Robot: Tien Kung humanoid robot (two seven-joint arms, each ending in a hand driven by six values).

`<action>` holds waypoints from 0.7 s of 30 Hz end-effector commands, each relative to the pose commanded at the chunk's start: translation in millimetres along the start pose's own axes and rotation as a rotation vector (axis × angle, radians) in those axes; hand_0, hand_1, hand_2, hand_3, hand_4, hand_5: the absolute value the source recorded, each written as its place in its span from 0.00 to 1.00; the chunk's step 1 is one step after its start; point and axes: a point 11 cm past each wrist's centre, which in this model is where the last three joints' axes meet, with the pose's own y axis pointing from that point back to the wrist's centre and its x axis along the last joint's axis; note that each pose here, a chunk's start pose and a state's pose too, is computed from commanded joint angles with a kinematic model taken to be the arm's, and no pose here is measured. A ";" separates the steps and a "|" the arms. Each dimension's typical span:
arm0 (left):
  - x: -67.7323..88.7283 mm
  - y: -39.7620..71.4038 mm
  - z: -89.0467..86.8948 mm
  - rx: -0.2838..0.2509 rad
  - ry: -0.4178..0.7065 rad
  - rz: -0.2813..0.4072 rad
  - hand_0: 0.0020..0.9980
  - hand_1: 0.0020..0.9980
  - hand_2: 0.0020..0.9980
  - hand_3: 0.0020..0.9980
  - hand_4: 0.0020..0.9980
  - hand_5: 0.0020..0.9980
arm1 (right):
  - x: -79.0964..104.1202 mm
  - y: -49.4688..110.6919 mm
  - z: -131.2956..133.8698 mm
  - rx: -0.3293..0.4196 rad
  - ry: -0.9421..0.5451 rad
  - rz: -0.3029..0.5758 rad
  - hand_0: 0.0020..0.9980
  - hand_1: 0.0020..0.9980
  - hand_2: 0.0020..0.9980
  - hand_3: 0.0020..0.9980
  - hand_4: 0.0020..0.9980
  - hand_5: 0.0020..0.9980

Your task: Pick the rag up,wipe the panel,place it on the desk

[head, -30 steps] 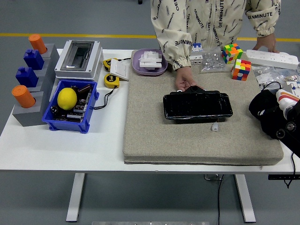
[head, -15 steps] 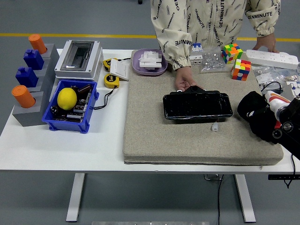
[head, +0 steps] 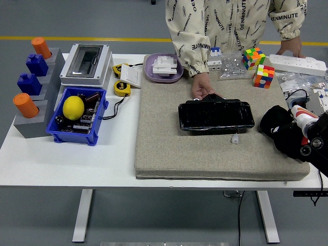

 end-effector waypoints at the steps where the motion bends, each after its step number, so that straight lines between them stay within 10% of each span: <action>1: 0.0 0.0 0.0 0.000 -0.001 0.000 0.65 0.66 0.70 0.58 0.68 0.44 | -0.8 -0.6 1.3 -0.005 -0.001 -0.001 0.37 0.44 0.51 0.52 0.92 0.26; 21: -0.5 0.0 0.9 -0.001 -0.001 -0.001 0.65 0.66 0.70 0.58 0.68 0.44 | 2.0 0.4 1.1 0.001 0.044 -0.043 0.44 0.46 0.53 0.52 0.98 0.46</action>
